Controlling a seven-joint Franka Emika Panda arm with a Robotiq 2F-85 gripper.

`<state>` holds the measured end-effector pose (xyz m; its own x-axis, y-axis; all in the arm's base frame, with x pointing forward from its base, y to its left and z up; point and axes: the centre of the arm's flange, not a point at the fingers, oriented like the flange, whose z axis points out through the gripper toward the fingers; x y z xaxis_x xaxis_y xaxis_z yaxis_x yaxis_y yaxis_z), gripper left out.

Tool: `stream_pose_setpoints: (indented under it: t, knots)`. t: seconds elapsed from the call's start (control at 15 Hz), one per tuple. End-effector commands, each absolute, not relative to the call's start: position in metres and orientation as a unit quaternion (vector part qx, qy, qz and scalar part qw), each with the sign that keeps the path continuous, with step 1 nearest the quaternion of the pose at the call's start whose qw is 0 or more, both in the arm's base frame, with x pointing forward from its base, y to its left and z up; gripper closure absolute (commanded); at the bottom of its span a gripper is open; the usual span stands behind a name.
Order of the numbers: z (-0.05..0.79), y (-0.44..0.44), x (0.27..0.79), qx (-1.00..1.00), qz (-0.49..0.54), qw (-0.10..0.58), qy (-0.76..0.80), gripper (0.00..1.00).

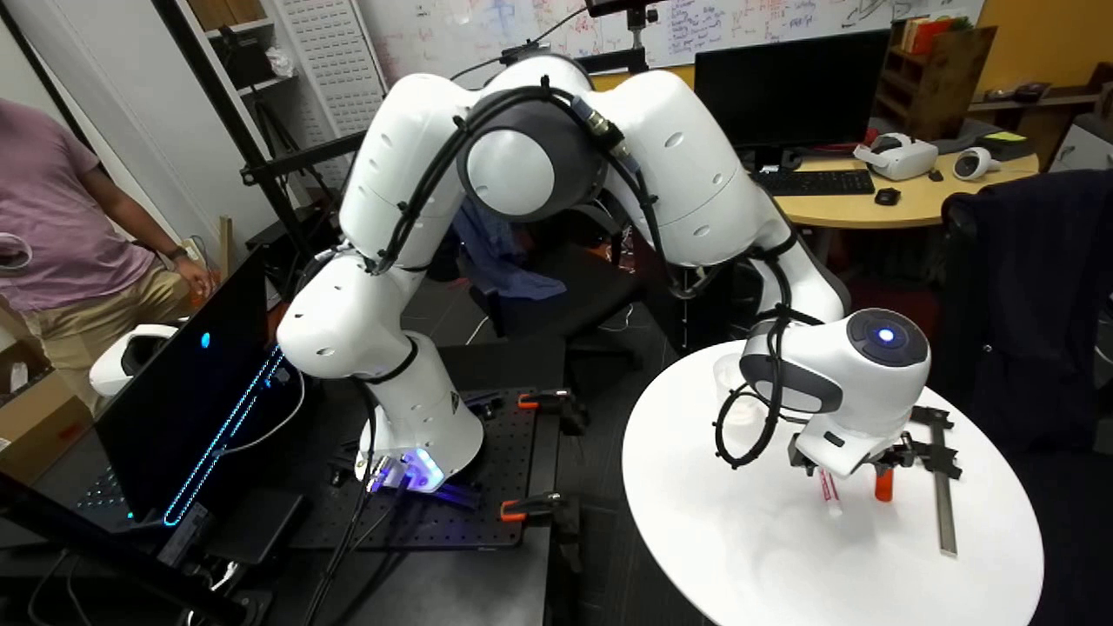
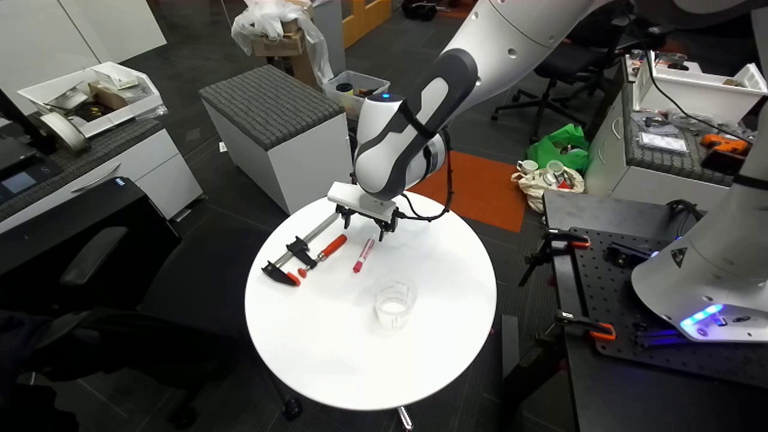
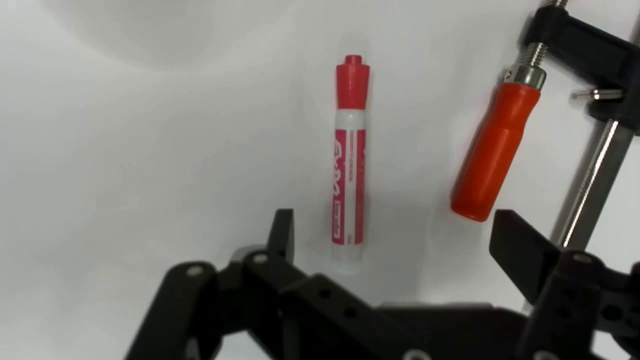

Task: Pick up the marker and put it in the cup

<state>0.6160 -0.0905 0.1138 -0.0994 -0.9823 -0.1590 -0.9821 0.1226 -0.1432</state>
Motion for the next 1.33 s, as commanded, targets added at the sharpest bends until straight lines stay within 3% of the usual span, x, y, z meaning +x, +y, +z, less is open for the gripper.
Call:
stream_pose_setpoints:
  t: [0.0,1.27]
  knots:
    - [0.11,-0.094,0.634,-0.666,0.014,0.105,0.739,0.0]
    - [0.09,-0.083,0.624,-0.668,0.039,0.1,0.736,0.0]
